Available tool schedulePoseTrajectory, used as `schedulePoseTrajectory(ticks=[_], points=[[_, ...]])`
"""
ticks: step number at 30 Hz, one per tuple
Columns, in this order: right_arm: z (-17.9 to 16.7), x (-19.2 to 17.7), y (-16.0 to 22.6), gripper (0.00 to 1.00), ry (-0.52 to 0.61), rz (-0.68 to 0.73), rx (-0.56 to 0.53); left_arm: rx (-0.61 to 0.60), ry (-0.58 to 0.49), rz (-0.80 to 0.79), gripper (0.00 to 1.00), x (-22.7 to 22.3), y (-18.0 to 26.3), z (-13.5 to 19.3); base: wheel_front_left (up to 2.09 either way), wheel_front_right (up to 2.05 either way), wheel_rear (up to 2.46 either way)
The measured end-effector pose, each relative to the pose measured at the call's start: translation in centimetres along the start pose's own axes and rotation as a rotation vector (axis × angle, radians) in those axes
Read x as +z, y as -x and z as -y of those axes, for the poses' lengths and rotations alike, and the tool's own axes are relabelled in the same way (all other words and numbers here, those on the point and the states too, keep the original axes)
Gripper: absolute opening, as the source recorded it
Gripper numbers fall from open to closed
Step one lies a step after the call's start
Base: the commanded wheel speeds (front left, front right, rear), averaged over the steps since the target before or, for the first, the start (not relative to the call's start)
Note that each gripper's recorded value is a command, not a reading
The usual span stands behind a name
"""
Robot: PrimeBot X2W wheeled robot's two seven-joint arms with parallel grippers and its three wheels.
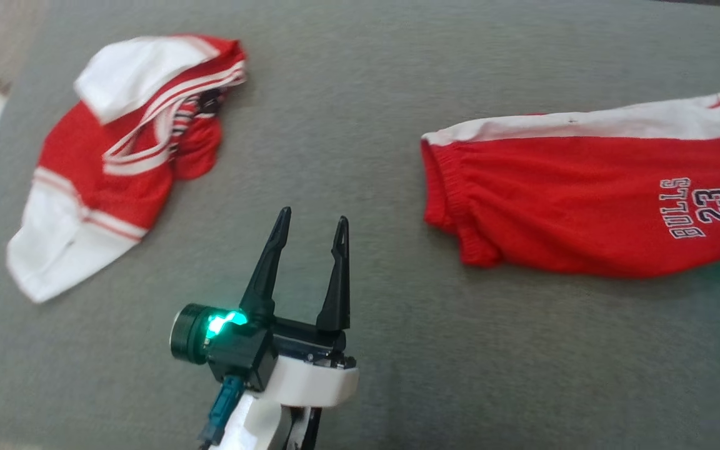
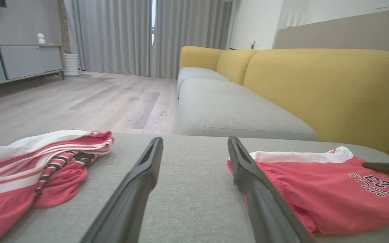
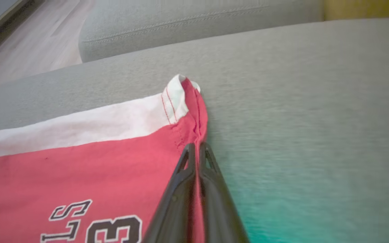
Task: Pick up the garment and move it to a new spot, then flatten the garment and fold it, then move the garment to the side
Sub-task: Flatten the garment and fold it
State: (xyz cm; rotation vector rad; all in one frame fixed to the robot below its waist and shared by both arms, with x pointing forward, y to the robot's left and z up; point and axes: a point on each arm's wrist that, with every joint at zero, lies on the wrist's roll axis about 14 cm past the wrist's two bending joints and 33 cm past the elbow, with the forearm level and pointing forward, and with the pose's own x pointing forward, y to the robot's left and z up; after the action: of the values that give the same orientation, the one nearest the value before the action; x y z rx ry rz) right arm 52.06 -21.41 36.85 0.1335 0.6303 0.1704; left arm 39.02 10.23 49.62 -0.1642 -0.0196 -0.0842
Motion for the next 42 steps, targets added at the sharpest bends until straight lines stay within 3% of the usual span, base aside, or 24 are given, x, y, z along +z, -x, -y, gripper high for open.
schedulePoseTrajectory(ticks=[8,16,22,28,35,36,42], points=[[7.7,1.8,5.9,0.00,0.049,0.074,-0.175,-0.134,0.024,0.002,1.00,-0.2,-0.8,3.8,0.00,0.00,0.00],[8.4,3.6,8.0,0.00,0.073,0.172,-0.185,-0.198,0.033,-0.016,1.00,-0.9,-1.0,5.7,0.00,0.00,0.00],[4.2,8.5,8.5,0.00,0.181,0.318,-0.071,-0.222,0.030,-0.002,1.00,-0.3,-0.6,6.2,0.00,0.00,0.00],[-2.4,10.3,8.1,0.00,0.295,0.378,0.100,-0.197,0.024,0.000,1.00,-0.1,0.4,5.5,0.00,0.00,0.00],[-11.7,10.0,7.1,0.00,0.331,0.382,0.319,-0.162,0.019,0.000,1.00,0.0,1.1,4.4,0.00,0.00,0.00],[-11.7,10.0,7.1,0.00,0.331,0.382,0.319,-0.162,0.019,0.000,1.00,0.0,1.1,4.4,0.00,0.00,0.00],[-18.4,6.4,6.0,0.00,0.243,0.313,0.459,-0.133,0.022,-0.004,1.00,0.0,1.4,3.6,0.00,0.00,0.00]])
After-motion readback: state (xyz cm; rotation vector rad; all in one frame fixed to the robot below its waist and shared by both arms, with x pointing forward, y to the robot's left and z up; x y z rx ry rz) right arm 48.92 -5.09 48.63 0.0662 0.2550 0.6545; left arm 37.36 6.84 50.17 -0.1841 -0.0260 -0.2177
